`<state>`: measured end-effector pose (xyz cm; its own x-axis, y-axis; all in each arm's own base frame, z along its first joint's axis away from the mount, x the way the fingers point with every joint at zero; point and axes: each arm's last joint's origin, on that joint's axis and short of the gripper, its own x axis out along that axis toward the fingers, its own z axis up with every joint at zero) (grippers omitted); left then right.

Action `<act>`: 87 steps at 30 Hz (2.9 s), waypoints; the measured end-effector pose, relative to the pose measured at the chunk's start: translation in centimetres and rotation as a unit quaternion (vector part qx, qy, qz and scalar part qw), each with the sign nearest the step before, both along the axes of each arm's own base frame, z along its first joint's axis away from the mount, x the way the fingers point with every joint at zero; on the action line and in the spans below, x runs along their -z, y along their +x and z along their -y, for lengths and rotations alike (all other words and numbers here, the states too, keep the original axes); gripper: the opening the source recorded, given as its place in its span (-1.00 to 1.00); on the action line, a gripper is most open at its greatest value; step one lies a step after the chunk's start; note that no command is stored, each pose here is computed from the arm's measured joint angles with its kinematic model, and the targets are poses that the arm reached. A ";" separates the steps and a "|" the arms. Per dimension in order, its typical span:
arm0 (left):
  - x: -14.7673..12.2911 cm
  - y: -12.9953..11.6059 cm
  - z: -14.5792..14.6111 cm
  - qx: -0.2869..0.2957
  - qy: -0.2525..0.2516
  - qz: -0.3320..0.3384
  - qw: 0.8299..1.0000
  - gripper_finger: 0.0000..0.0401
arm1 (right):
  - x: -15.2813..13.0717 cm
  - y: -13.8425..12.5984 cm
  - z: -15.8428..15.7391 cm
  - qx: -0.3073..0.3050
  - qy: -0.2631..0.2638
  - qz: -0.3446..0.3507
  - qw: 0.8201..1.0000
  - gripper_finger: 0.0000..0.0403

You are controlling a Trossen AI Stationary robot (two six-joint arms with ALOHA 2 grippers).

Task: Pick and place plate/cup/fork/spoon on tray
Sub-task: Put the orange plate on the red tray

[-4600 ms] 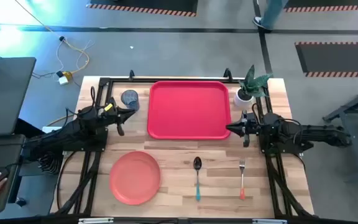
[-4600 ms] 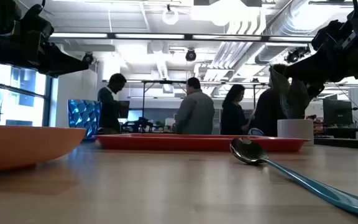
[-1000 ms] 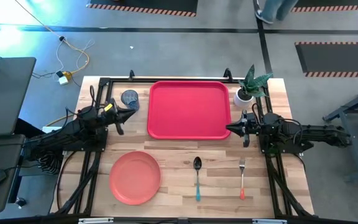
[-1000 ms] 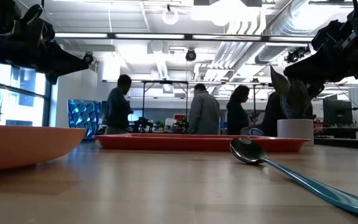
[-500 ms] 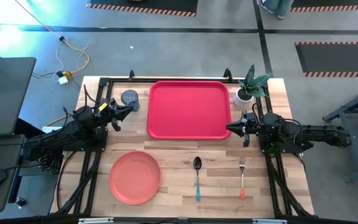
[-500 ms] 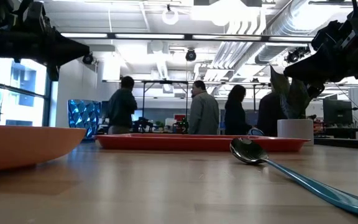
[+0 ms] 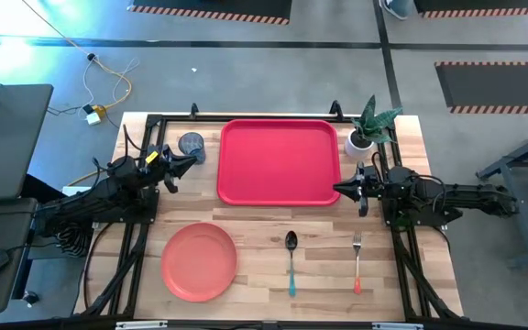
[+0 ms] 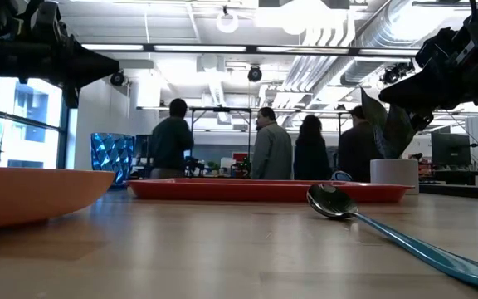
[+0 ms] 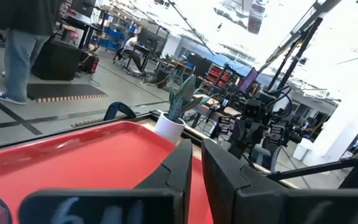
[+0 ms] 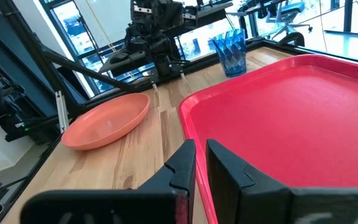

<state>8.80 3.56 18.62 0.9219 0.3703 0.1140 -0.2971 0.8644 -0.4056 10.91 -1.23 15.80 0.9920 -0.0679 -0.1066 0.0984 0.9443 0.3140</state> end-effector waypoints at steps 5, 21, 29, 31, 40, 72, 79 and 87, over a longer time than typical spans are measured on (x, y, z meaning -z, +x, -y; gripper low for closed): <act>0.0 -0.1 -0.1 -0.022 -0.008 0.003 1.000 -0.70 | 0.0 0.0 0.0 0.000 0.000 0.000 1.000 -0.85; -5.7 -1.4 0.6 0.012 0.017 0.113 0.993 -0.47 | 0.0 0.0 0.0 0.000 -0.001 0.000 1.000 -0.85; -11.8 -2.1 1.0 0.020 0.065 -0.021 0.997 -0.47 | 0.0 0.0 0.0 0.000 -0.001 0.000 1.000 -0.85; -13.1 -2.1 1.1 0.032 0.068 -0.069 0.995 -0.47 | 0.0 0.0 0.0 0.000 -0.001 0.000 1.000 -0.85; -16.8 -1.5 1.0 0.076 0.038 -0.267 0.960 -0.47 | 0.0 0.0 0.0 0.000 -0.001 0.000 1.000 -0.85; -10.9 10.2 4.9 0.320 0.057 -0.547 0.772 -0.47 | 0.0 0.0 0.0 0.000 -0.001 0.000 1.000 -0.85; -8.4 12.6 5.8 0.323 0.046 -0.601 0.730 -0.47 | 0.0 0.0 0.0 0.000 -0.001 0.000 1.000 -0.85; -5.9 14.4 6.8 0.335 0.044 -0.645 0.686 -0.47 | 0.0 0.0 0.0 0.000 -0.001 0.000 1.000 -0.85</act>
<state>23.16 -3.22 24.52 0.2371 -0.1415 -0.9611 0.1160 0.9864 -0.1166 10.91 -1.23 15.80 0.9920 -0.0680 -0.1061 0.0982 0.9448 0.3125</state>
